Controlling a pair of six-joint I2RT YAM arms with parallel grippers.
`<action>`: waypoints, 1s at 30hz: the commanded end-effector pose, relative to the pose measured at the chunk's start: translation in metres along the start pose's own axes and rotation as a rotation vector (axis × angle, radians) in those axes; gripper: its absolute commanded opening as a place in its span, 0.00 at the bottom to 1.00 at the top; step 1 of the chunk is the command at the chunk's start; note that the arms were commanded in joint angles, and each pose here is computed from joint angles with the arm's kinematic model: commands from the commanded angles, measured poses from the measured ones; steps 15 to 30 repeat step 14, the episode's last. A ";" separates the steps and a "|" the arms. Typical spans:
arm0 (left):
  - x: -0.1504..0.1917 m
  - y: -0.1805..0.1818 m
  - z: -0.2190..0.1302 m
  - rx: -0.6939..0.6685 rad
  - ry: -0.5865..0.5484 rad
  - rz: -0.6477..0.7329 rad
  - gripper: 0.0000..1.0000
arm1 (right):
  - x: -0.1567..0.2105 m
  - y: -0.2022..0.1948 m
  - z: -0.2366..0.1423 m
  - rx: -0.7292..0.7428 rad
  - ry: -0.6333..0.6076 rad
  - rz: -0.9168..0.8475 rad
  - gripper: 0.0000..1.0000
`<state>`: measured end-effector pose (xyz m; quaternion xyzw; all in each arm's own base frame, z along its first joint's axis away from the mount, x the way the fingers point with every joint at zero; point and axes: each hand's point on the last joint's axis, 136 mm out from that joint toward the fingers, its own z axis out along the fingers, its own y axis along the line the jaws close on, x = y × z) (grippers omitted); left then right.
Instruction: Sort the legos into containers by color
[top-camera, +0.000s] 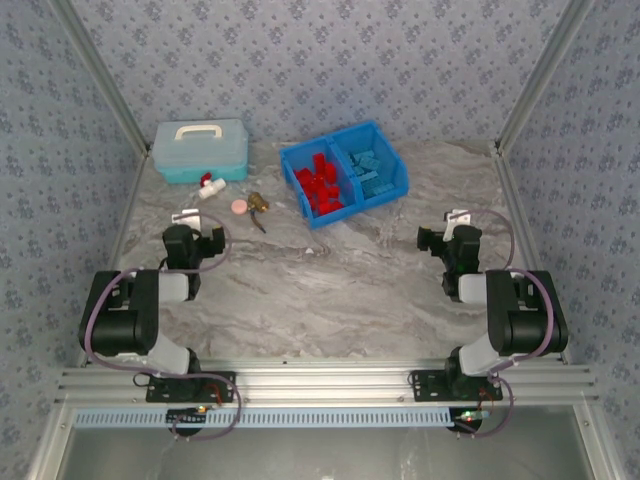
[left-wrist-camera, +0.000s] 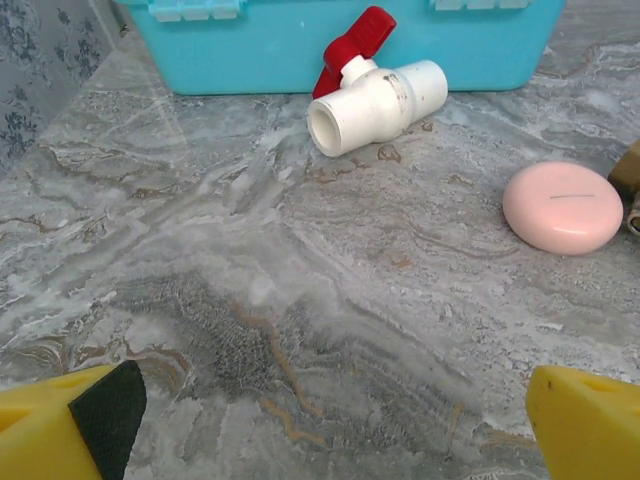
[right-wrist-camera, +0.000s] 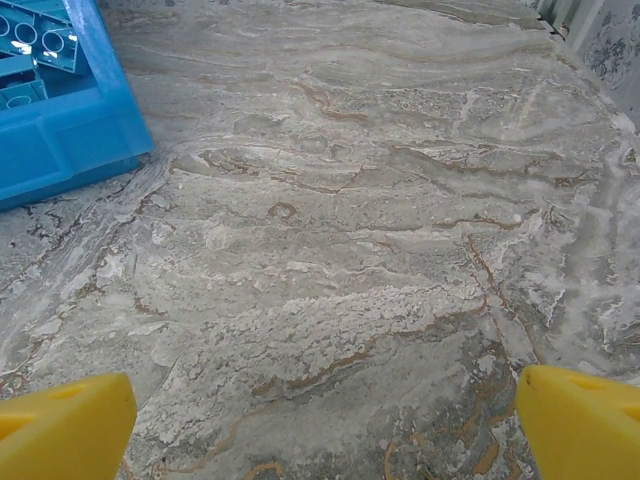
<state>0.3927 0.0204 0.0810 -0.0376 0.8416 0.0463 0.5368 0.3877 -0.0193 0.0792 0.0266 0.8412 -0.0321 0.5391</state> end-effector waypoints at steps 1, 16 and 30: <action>-0.009 -0.003 0.000 0.023 -0.046 -0.023 0.99 | -0.004 -0.001 0.001 -0.001 -0.020 -0.015 1.00; -0.009 -0.003 0.000 0.025 -0.045 -0.023 0.99 | -0.005 0.001 0.001 -0.014 -0.021 -0.013 1.00; -0.009 -0.003 0.000 0.025 -0.045 -0.023 0.99 | -0.005 0.001 0.001 -0.014 -0.021 -0.013 1.00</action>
